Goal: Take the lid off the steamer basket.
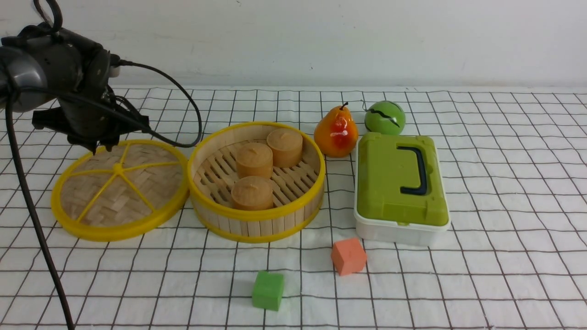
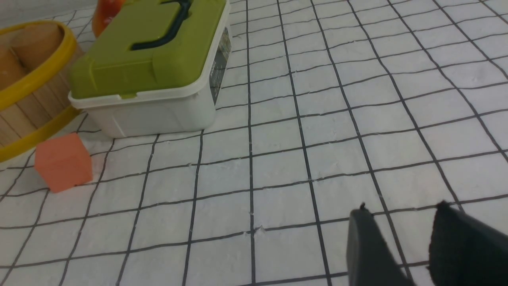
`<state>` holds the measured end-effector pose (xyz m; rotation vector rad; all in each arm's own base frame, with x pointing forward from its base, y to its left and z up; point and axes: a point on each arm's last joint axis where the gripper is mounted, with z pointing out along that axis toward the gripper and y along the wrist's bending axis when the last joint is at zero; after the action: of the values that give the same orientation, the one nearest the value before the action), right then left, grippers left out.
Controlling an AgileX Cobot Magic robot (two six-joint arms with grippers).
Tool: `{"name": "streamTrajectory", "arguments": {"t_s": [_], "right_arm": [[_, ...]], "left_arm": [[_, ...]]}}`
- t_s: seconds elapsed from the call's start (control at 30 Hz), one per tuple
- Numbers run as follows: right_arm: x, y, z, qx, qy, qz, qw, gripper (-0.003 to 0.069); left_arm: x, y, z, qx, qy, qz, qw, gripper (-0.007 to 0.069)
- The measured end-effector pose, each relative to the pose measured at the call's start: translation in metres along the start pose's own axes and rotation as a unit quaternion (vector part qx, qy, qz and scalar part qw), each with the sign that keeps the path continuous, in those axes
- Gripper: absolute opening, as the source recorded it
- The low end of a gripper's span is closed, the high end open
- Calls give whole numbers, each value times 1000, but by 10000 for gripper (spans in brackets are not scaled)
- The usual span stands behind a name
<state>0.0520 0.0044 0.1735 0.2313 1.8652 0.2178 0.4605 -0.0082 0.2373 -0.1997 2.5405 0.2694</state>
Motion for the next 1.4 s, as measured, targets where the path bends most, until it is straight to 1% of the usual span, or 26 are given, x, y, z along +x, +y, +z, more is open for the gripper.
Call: {"name": "streamTrajectory", "arguments": {"t_s": [0.2, 0.3, 0.37, 0.43, 0.47, 0.53, 0.57, 0.63, 0.73, 0.77, 0.8, 0.83, 0.87, 0.93, 0.97, 1.0, 1.07, 1.13, 1.17, 1.23, 1.33, 1.4], "right_arm": [[0, 0, 0, 0, 0, 0, 1000, 240], [0, 0, 0, 0, 0, 0, 1000, 240], [0, 0, 0, 0, 0, 0, 1000, 240], [0, 0, 0, 0, 0, 0, 1000, 240], [0, 0, 0, 0, 0, 0, 1000, 240], [0, 0, 0, 0, 0, 0, 1000, 240], [0, 0, 0, 0, 0, 0, 1000, 240], [0, 0, 0, 0, 0, 0, 1000, 240], [0, 0, 0, 0, 0, 0, 1000, 240], [0, 0, 0, 0, 0, 0, 1000, 240], [0, 0, 0, 0, 0, 0, 1000, 240], [0, 0, 0, 0, 0, 0, 1000, 240], [0, 0, 0, 0, 0, 0, 1000, 240], [0, 0, 0, 0, 0, 0, 1000, 240], [0, 0, 0, 0, 0, 0, 1000, 240], [0, 0, 0, 0, 0, 0, 1000, 240], [0, 0, 0, 0, 0, 0, 1000, 240], [0, 0, 0, 0, 0, 0, 1000, 240], [0, 0, 0, 0, 0, 0, 1000, 240], [0, 0, 0, 0, 0, 0, 1000, 240], [0, 0, 0, 0, 0, 0, 1000, 240], [0, 0, 0, 0, 0, 0, 1000, 240]], "left_arm": [[-3, 2, -11, 3, -10, -14, 1000, 184], [-13, 11, -51, 18, -43, -32, 998, 184], [-19, 16, -86, 42, -72, -53, 995, 184], [-23, 23, -128, 77, -105, -68, 989, 184], [-23, 28, -161, 105, -135, -69, 983, 183], [-18, 31, -193, 144, -164, -69, 973, 171], [-12, 34, -214, 168, -186, -69, 966, 153], [6, 40, -256, 218, -232, -69, 945, 87], [35, 46, -286, 257, -275, -52, 925, -11], [48, 48, -293, 266, -285, -42, 920, -13], [65, 50, -298, 271, -293, -24, 917, -13], [68, 50, -299, 276, -293, -24, 915, -13], [94, 52, -302, 283, -296, 5, 912, -13], [122, 53, -303, 295, -298, 26, 907, -13], [127, 52, -299, 295, -294, 33, 909, -13], [151, 54, -301, 301, -307, 47, 902, -13], [172, 55, -297, 300, -313, 62, 899, -13], [198, 56, -286, 297, -307, 78, 901, -13], [200, 56, -285, 297, -306, 79, 901, -13], [226, 53, -266, 303, -271, 87, 909, -13], [250, 48, -244, 310, -220, 95, 920, -13], [258, 48, -237, 311, -206, 98, 923, -13]]}}
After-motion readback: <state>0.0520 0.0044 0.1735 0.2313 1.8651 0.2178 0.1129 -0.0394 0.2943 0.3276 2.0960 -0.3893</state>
